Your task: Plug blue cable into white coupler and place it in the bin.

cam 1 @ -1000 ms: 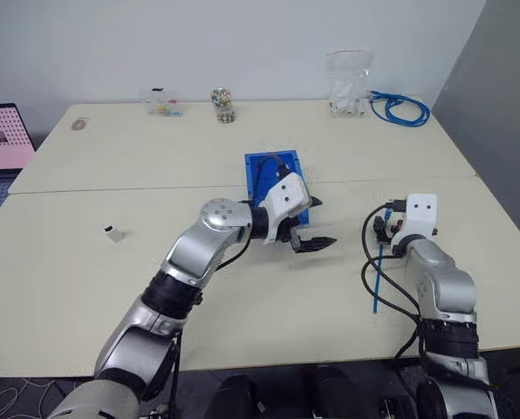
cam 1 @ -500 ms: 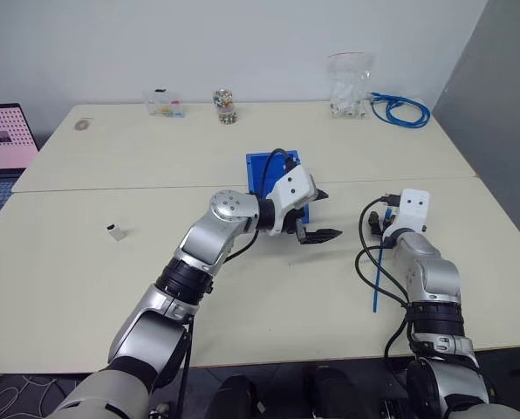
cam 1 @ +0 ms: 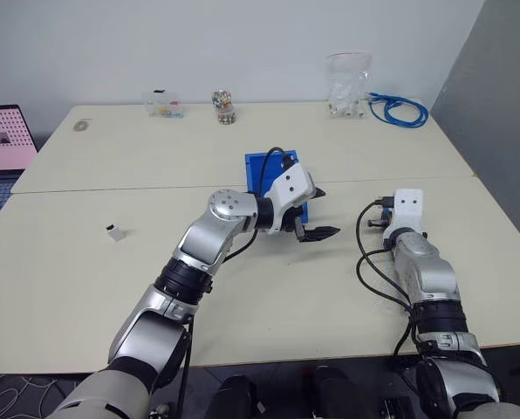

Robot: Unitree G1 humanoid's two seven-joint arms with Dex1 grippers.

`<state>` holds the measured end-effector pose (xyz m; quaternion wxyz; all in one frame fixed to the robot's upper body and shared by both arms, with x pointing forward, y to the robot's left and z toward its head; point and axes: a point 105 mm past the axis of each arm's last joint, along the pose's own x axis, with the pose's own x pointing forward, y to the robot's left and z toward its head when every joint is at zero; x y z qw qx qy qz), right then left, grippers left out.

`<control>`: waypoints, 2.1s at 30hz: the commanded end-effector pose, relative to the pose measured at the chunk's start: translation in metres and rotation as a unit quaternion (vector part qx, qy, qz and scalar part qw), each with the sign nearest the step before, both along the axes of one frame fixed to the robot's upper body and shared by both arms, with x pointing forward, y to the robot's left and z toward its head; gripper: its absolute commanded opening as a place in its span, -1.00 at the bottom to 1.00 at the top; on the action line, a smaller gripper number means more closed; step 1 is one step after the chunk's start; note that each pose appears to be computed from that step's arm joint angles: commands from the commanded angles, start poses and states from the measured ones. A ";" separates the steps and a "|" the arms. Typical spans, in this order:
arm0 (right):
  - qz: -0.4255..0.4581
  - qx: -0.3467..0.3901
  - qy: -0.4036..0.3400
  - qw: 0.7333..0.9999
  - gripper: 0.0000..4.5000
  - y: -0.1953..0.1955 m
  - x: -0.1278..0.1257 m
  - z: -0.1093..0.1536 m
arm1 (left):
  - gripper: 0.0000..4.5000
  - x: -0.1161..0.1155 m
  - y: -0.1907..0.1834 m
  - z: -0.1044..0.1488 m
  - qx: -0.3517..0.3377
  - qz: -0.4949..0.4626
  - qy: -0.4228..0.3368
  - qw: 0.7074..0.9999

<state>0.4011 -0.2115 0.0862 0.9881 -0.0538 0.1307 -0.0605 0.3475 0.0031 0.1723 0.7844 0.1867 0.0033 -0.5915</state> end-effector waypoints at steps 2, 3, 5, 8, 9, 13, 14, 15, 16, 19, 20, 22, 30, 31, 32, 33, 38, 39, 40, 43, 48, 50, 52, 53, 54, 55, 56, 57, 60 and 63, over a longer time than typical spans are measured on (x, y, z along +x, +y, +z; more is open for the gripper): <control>0.036 -0.017 -0.006 0.999 -0.92 0.008 -0.002 0.003 | 1.00 -0.006 -0.001 0.012 -0.011 -0.009 -0.021 1.000; 0.052 -0.018 -0.006 0.998 -0.92 0.010 -0.003 0.004 | 1.00 -0.006 0.000 0.011 -0.010 -0.007 -0.021 1.000; 0.128 -0.006 -0.004 0.992 -0.92 0.022 -0.008 0.012 | 1.00 -0.010 0.010 0.006 -0.003 -0.002 -0.016 1.000; 0.300 -0.045 -0.014 0.953 -0.92 0.041 -0.035 0.035 | 1.00 -0.038 0.048 -0.019 0.031 -0.001 0.013 0.999; 0.368 -0.050 -0.013 0.928 -0.92 0.051 -0.050 0.044 | 1.00 -0.054 0.068 -0.035 0.052 0.001 0.042 0.998; 0.548 -0.095 0.019 0.831 -0.92 0.094 -0.092 0.050 | 1.00 -0.103 0.115 -0.063 0.048 0.063 0.098 0.992; 0.565 -0.098 0.022 0.819 -0.92 0.100 -0.096 0.050 | 1.00 -0.110 0.118 -0.065 0.040 0.074 0.104 0.991; 0.593 -0.098 0.023 0.799 -0.92 0.113 -0.100 0.050 | 1.00 -0.121 0.122 -0.070 0.030 0.093 0.110 0.989; 0.618 -0.099 0.023 0.780 -0.92 0.128 -0.103 0.047 | 1.00 -0.132 0.129 -0.078 0.020 0.122 0.117 0.985; 0.668 -0.121 0.035 0.733 -0.92 0.162 -0.107 0.030 | 1.00 -0.147 0.157 -0.091 -0.008 0.250 0.093 0.964; 0.683 -0.138 0.033 0.716 -0.92 0.169 -0.109 0.024 | 1.00 -0.152 0.162 -0.092 -0.014 0.271 0.089 0.959; 0.705 -0.148 0.038 0.693 -0.92 0.184 -0.108 0.012 | 1.00 -0.161 0.169 -0.090 -0.021 0.307 0.078 0.948; 0.726 -0.146 0.054 0.670 -0.61 0.209 -0.099 -0.021 | 1.00 -0.197 0.167 -0.089 -0.036 0.373 0.092 0.922; 0.723 -0.137 0.056 0.675 -0.58 0.210 -0.098 -0.022 | 1.00 -0.199 0.166 -0.090 -0.035 0.376 0.096 0.921; 0.722 -0.129 0.059 0.677 -0.44 0.210 -0.097 -0.024 | 1.00 -0.199 0.166 -0.091 -0.035 0.377 0.098 0.920; 0.719 -0.132 0.056 0.680 -0.36 0.209 -0.096 -0.024 | 1.00 -0.198 0.166 -0.093 -0.035 0.376 0.101 0.920; 0.689 -0.095 0.035 0.717 0.12 0.191 -0.098 -0.001 | 1.00 -0.184 0.169 -0.090 -0.026 0.316 0.106 0.942; 0.676 -0.080 0.026 0.732 0.23 0.183 -0.100 0.008 | 1.00 -0.177 0.170 -0.087 -0.019 0.294 0.099 0.951; 0.667 -0.070 0.021 0.742 0.34 0.179 -0.102 0.014 | 1.00 -0.171 0.171 -0.085 -0.013 0.280 0.093 0.955; 0.634 -0.042 0.015 0.772 0.71 0.163 -0.108 0.029 | 1.00 -0.155 0.175 -0.083 -0.003 0.236 0.092 0.967; 0.555 0.046 -0.030 0.830 0.99 0.128 -0.151 0.068 | 1.00 -0.100 0.171 -0.100 0.070 0.077 0.079 0.991; 0.552 0.024 -0.019 0.833 0.99 0.122 -0.171 0.062 | 1.00 -0.075 0.169 -0.109 0.099 0.041 0.072 0.992; 0.534 0.018 -0.010 0.845 0.99 0.117 -0.175 0.055 | 1.00 -0.061 0.165 -0.114 0.108 0.020 0.070 0.992; 0.527 0.014 -0.009 0.850 0.99 0.116 -0.175 0.054 | 1.00 -0.055 0.160 -0.114 0.108 0.007 0.066 0.992; 0.518 0.013 -0.012 0.855 0.99 0.116 -0.174 0.054 | 1.00 -0.050 0.156 -0.114 0.106 -0.005 0.065 0.992; 0.508 0.015 -0.015 0.861 0.99 0.115 -0.173 0.054 | 1.00 -0.046 0.151 -0.114 0.104 -0.014 0.066 0.992; 0.501 0.015 -0.017 0.865 0.99 0.114 -0.172 0.054 | 1.00 -0.043 0.145 -0.113 0.104 -0.028 0.066 0.992; 0.495 0.014 -0.018 0.869 0.99 0.113 -0.173 0.053 | 1.00 -0.041 0.139 -0.113 0.101 -0.041 0.069 0.992; 0.478 0.014 -0.018 0.878 0.99 0.110 -0.174 0.052 | 1.00 -0.041 0.128 -0.114 0.105 -0.074 0.074 0.989; 0.469 0.013 -0.015 0.883 0.99 0.108 -0.177 0.050 | 1.00 -0.046 0.127 -0.118 0.114 -0.096 0.081 0.986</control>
